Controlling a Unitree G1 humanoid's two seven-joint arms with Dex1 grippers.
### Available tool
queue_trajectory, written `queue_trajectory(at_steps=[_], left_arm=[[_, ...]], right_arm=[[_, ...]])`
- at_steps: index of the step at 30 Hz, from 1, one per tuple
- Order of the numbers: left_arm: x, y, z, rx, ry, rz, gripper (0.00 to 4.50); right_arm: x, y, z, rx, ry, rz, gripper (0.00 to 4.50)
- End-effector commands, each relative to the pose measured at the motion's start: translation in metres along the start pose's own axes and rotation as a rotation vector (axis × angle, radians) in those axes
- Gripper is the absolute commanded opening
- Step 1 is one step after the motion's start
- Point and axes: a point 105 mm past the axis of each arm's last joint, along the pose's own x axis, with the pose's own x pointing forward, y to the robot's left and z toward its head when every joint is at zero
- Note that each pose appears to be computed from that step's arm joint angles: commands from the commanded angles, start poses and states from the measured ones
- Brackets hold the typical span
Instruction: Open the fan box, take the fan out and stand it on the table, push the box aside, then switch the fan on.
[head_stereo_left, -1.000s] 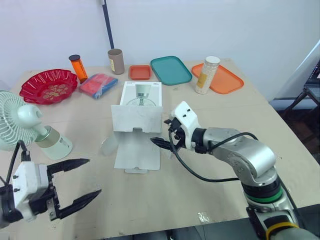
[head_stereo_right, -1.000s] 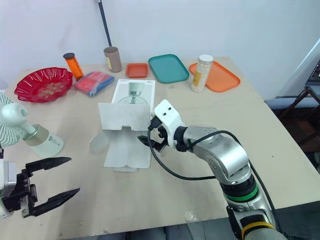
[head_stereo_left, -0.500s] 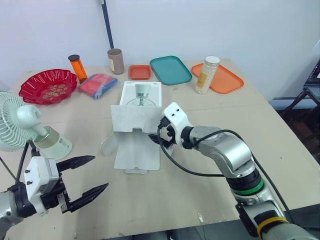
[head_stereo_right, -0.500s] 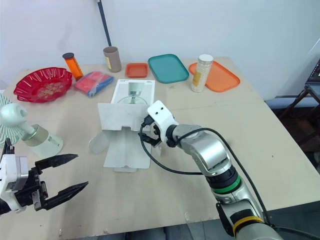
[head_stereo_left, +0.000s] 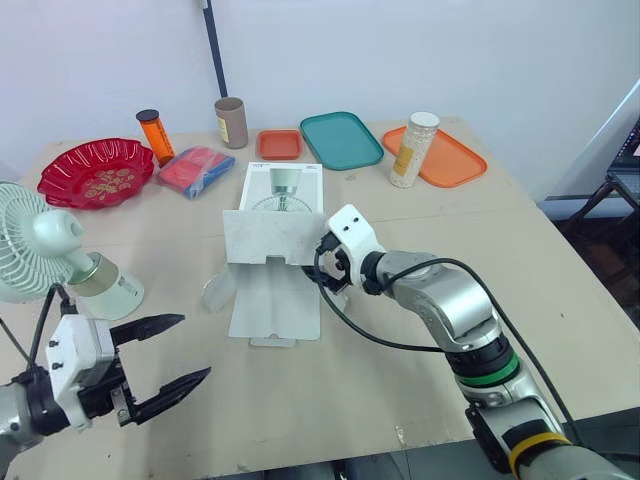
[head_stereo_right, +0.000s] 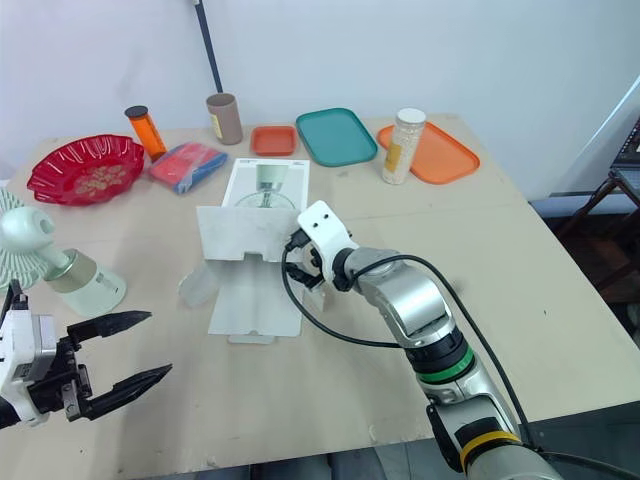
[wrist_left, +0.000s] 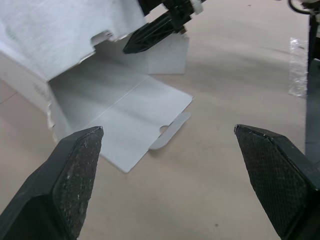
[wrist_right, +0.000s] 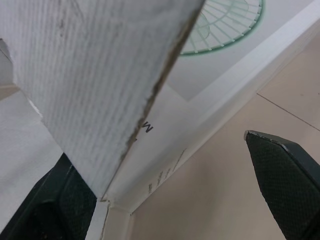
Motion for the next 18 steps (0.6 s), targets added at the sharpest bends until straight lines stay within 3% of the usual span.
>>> queue_trajectory(at_steps=[1, 3, 4, 7, 8, 9, 13, 18], left_arm=[[-0.003, 0.007, -0.008, 0.018, 0.020, 0.024, 4.49], [-0.003, 0.008, -0.008, 0.023, 0.016, 0.029, 4.50], [-0.002, 0.009, -0.008, 0.025, 0.013, 0.031, 4.50], [-0.002, 0.013, -0.007, 0.038, 0.010, 0.037, 4.50], [-0.002, 0.014, -0.007, 0.041, 0.011, 0.037, 4.50], [-0.002, 0.015, -0.007, 0.043, 0.011, 0.037, 4.50], [0.001, 0.018, -0.005, 0.055, 0.001, 0.030, 4.50], [0.008, 0.022, -0.001, 0.070, -0.020, 0.011, 4.50]], right_arm=[[-0.003, -0.003, 0.014, -0.029, -0.053, -0.014, 4.25], [-0.003, -0.004, 0.014, -0.027, -0.052, -0.019, 3.67], [-0.004, -0.004, 0.014, -0.026, -0.052, -0.021, 3.13], [-0.004, -0.006, 0.014, -0.017, -0.053, -0.033, 2.45], [-0.004, -0.007, 0.014, -0.015, -0.053, -0.037, 2.03], [-0.004, -0.008, 0.014, -0.013, -0.053, -0.041, 2.03], [-0.005, -0.014, 0.014, 0.004, -0.044, -0.079, 0.18], [-0.008, -0.024, 0.009, 0.045, -0.022, -0.140, 0.06]])
